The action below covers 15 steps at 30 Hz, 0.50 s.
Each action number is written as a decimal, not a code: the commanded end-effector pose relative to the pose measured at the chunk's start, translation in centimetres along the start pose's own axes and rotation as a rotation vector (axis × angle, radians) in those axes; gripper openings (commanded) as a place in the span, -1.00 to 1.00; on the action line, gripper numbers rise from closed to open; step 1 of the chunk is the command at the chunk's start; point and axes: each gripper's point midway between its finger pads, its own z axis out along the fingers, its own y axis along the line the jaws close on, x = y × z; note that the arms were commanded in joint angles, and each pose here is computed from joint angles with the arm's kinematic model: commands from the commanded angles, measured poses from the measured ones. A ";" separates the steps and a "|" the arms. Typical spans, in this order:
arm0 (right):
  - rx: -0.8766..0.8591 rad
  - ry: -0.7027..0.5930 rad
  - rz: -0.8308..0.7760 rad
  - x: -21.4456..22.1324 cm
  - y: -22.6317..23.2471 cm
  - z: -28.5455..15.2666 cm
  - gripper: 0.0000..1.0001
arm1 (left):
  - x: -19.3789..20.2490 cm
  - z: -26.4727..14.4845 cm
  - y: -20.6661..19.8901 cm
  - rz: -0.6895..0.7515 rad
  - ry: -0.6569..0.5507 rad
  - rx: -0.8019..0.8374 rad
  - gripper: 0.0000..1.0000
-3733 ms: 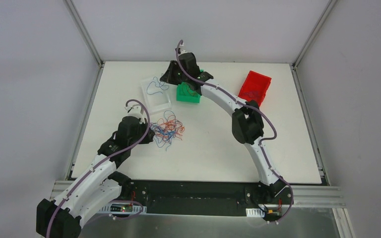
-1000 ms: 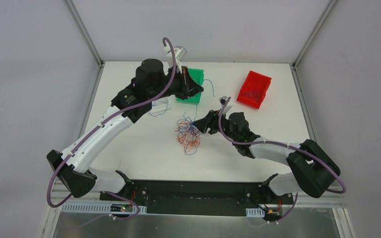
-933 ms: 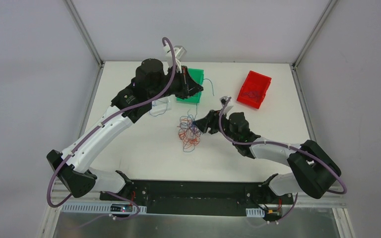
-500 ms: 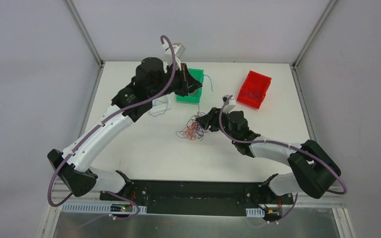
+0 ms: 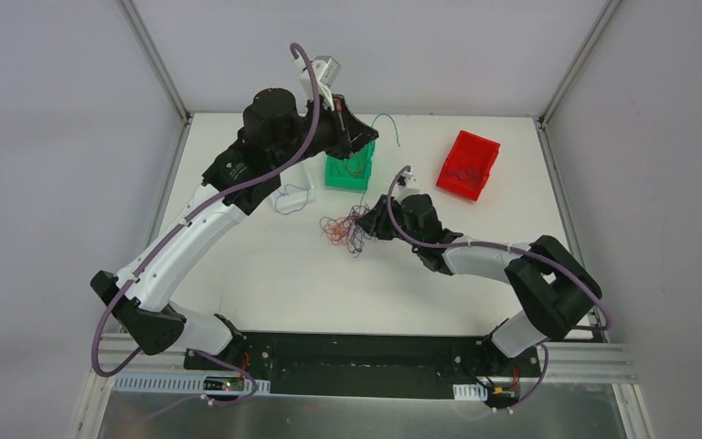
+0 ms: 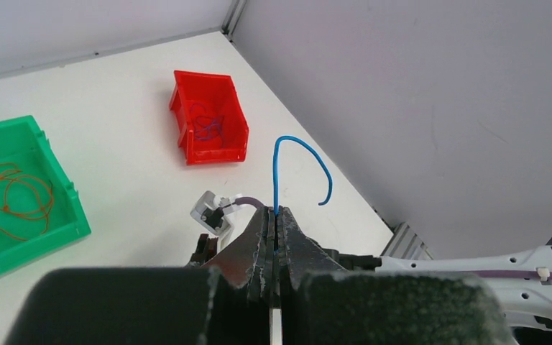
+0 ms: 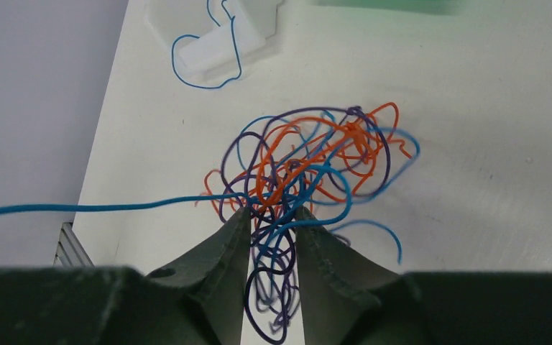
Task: Untangle the cables
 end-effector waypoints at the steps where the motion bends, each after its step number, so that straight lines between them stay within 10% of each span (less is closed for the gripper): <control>1: 0.027 0.003 0.046 -0.4 0.2 0.7 -0.51 | -5.7 -2.3 -1.9 0.094 -0.178 0.016 -1.00; 15: 0.285 -0.200 0.308 -3.7 -7.6 -1.9 -0.70 | -10.2 -18.9 9.8 0.367 -0.468 -0.803 -1.00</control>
